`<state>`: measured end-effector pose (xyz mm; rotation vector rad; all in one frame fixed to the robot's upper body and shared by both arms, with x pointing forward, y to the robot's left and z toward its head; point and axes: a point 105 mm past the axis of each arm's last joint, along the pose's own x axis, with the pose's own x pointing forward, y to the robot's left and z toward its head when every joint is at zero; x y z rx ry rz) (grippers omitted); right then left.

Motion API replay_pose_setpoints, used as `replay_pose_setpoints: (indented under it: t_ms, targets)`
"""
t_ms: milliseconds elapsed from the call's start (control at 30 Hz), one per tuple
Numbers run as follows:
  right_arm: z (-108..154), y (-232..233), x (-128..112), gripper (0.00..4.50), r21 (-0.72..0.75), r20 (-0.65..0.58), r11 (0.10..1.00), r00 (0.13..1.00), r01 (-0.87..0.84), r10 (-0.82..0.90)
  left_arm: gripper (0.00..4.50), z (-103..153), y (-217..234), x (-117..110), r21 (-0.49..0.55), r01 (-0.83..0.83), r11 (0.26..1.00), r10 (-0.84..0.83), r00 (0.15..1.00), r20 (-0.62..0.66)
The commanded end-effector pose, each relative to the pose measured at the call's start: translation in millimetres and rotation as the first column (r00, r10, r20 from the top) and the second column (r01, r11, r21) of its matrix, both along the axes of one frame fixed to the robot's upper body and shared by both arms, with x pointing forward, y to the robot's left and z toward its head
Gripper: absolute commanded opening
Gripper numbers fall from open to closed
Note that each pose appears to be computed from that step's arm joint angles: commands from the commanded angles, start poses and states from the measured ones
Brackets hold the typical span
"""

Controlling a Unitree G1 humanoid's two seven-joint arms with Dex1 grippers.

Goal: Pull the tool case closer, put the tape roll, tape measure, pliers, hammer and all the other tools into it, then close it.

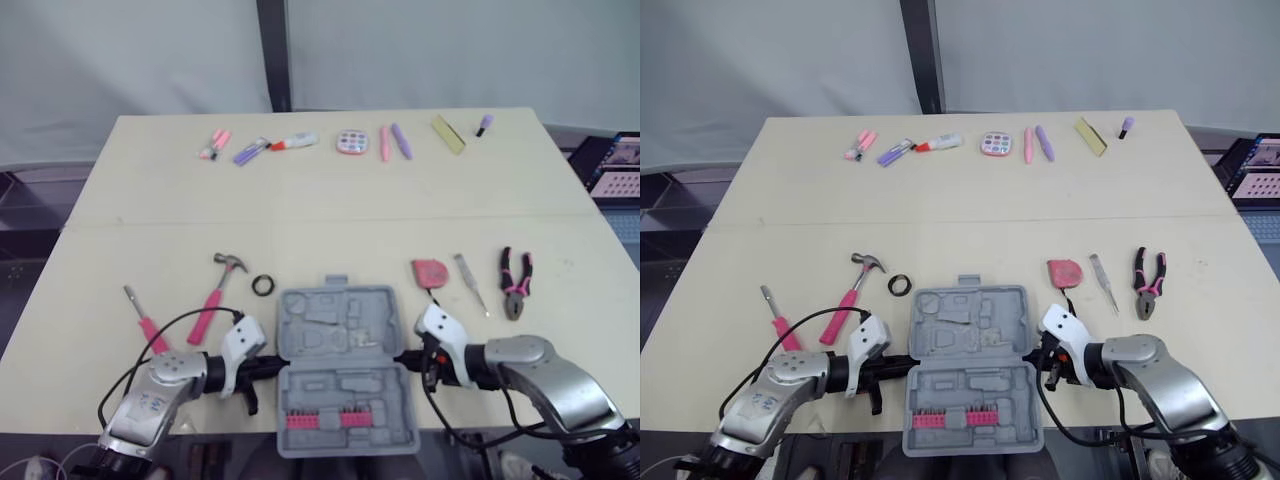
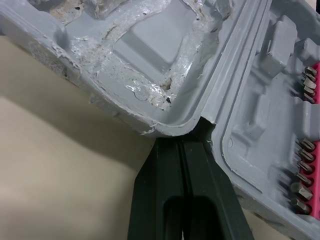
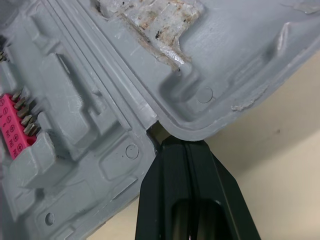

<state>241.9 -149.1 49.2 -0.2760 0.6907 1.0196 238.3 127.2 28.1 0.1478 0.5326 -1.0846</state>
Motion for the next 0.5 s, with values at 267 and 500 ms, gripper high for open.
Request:
replay_pose_setpoints:
  t_ms: [267,500]
  targets:
    - [4.1,8.3,-8.1,0.02,0.025,-0.002,0.999,0.999,-0.039,0.039,0.00,9.5,-12.0,-6.2,-0.038,0.054,0.998,-0.053,0.998,0.029]
    - [1.2,7.4,-8.0,0.02,0.021,-0.005,0.999,1.000,-0.030,0.030,0.00,8.0,-12.8,-9.5,-0.041,0.051,0.998,-0.051,0.999,0.019]
